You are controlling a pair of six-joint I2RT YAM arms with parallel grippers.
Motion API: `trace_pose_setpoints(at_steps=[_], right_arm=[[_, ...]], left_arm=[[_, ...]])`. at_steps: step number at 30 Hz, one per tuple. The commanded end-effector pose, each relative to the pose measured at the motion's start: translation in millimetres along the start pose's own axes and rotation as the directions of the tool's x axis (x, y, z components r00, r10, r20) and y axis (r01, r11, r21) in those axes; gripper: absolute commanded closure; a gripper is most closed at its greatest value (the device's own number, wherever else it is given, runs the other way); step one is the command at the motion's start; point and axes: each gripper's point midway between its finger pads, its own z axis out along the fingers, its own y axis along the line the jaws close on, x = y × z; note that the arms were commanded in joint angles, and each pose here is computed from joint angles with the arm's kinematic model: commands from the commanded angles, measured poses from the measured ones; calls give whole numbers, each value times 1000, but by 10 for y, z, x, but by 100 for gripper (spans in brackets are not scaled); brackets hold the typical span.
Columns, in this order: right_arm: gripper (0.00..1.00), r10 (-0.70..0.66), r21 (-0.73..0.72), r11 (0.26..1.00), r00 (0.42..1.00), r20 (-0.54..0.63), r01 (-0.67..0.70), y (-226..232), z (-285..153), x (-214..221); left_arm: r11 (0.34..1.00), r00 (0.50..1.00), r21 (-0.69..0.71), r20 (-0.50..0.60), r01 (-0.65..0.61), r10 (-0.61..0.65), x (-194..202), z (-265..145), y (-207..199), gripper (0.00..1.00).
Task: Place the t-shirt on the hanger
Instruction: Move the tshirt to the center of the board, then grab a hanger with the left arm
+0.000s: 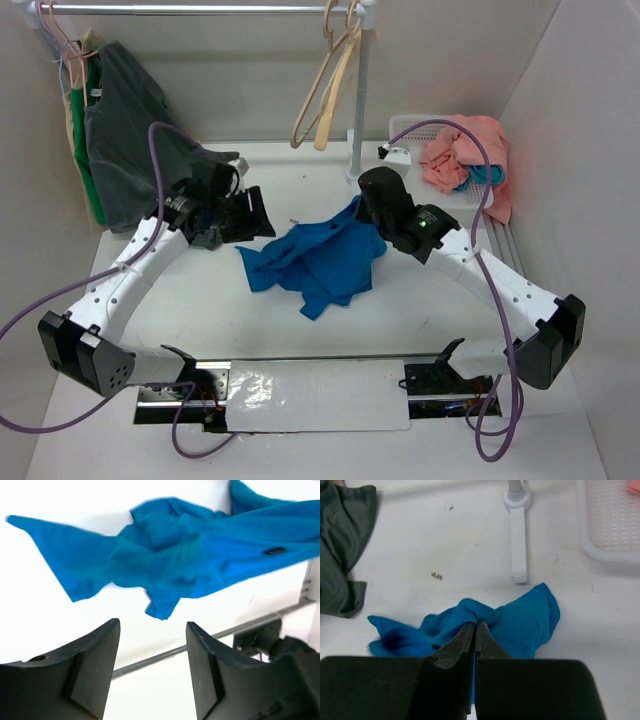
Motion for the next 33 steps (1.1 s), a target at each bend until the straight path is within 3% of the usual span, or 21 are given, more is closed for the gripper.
trace_pose_setpoints(at_steps=[1,2,5,7,8,10,13,14,16,18,19,20,22,25,30,33], right_arm=[[100,-2,-25,1000,1000,5,2,36,3,-35],[100,-2,-25,1000,1000,5,2,36,3,-35],[100,12,-27,1000,1000,21,-11,21,-41,-133],[100,12,-37,999,1000,15,-11,24,-73,-130],[100,12,-37,999,1000,15,-11,24,-73,-130],[100,20,-43,999,1000,16,-19,7,-103,-174],[100,20,-42,999,1000,-3,-20,1,-128,-151],[100,12,-34,999,1000,-15,-12,-7,-126,-138],[100,20,-33,999,1000,-18,-20,-6,-142,-149],[100,29,-32,999,999,-19,-30,-3,-161,-166],[100,24,-26,999,999,-28,-24,-21,-165,-143],[100,21,-23,1000,999,-33,-21,-29,-185,-151],[100,21,-15,1000,999,-28,-21,-42,-198,-177],[100,24,-9,1000,999,-37,-24,-56,-220,-173],[100,22,2,1000,998,-53,-22,-85,-245,-147],[100,14,11,1000,998,-66,-13,-96,-223,-106]], left_arm=[[993,983,-13,139,-115,116,-458,-327,-174,32],[989,966,23,219,-148,140,-749,-506,-398,32],[977,934,8,297,-212,200,-1198,-602,-591,33],[956,859,58,458,-286,229,-1761,-982,-998,32],[956,859,58,458,-287,230,-1763,-983,-1000,32],[935,792,104,568,-339,224,-2202,-1084,-1267,28],[897,731,190,656,-400,187,-2541,-1147,-1490,26],[872,661,219,736,-438,147,-2752,-1281,-1627,25],[858,634,241,764,-453,120,-2849,-1153,-1671,22],[831,555,248,828,-497,85,-3024,-1277,-1808,19],[820,545,254,834,-513,83,-3069,-1274,-1859,19],[819,574,270,815,-507,86,-3146,-991,-1858,19],[802,546,283,835,-527,64,-3264,-1067,-1969,19],[795,552,301,832,-526,50,-3309,-862,-2004,23],[816,476,200,874,-542,102,-3387,-585,-2128,23],[823,480,191,870,-535,110,-3371,-488,-2143,23]])
